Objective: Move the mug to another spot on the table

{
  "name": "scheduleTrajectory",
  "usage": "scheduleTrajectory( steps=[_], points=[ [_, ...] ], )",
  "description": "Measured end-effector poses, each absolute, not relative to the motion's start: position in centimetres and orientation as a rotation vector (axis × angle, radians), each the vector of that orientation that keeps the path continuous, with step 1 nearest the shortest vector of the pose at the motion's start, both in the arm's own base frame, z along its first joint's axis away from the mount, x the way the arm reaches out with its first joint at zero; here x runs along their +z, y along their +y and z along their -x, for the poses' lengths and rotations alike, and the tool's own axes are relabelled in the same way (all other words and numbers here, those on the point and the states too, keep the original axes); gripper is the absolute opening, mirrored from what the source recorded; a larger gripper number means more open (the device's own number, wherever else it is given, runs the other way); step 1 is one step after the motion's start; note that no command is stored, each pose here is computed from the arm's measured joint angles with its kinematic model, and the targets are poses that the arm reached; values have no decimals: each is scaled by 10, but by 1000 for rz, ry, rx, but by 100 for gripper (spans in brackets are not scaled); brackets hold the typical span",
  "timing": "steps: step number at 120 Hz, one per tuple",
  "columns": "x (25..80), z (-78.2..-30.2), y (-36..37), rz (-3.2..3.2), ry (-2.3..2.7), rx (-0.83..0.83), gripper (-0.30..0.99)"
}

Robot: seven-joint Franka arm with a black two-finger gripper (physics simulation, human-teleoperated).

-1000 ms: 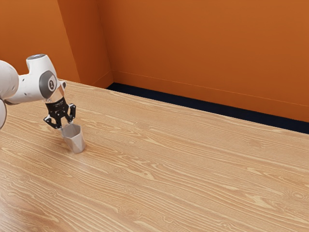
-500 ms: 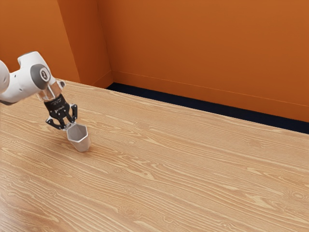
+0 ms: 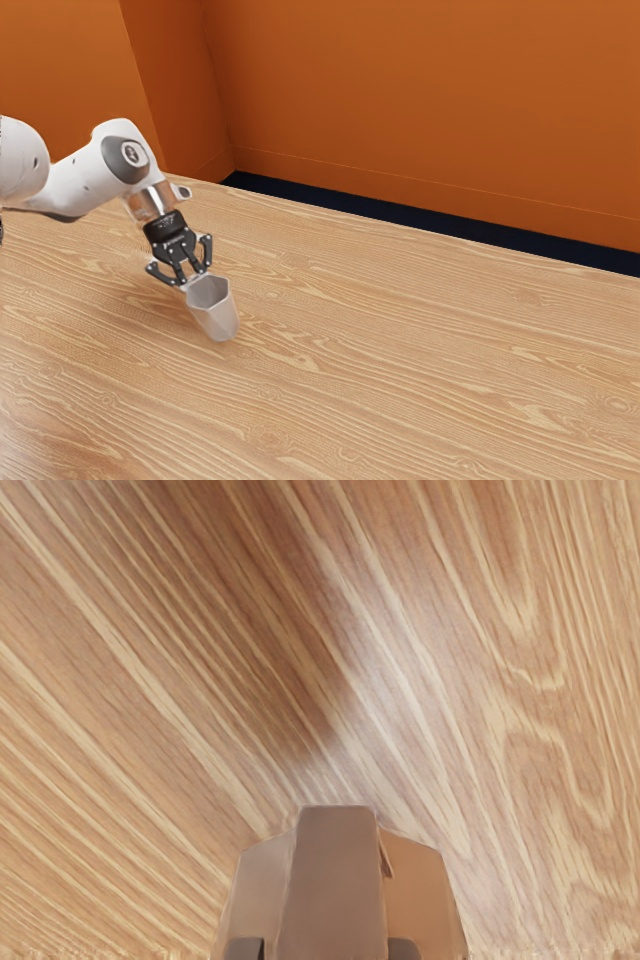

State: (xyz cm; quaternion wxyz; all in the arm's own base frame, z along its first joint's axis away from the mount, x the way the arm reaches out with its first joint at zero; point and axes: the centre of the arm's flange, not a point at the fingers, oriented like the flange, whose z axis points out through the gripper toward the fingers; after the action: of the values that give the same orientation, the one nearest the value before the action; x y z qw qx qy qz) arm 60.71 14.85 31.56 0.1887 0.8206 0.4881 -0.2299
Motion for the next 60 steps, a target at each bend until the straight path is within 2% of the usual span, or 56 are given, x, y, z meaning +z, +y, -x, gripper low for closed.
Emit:
scheduleTrajectory(
  steps=[16, 48, 52, 60],
  points=[
    [306, -617, 118, -2304, 1333, -719, 6],
    [281, -622, 114, -2268, 1370, -798, 7],
    [280, -622, 113, -2265, 1374, -805, 10],
    [278, -622, 110, -2263, 1377, -814, 25]
  ],
)
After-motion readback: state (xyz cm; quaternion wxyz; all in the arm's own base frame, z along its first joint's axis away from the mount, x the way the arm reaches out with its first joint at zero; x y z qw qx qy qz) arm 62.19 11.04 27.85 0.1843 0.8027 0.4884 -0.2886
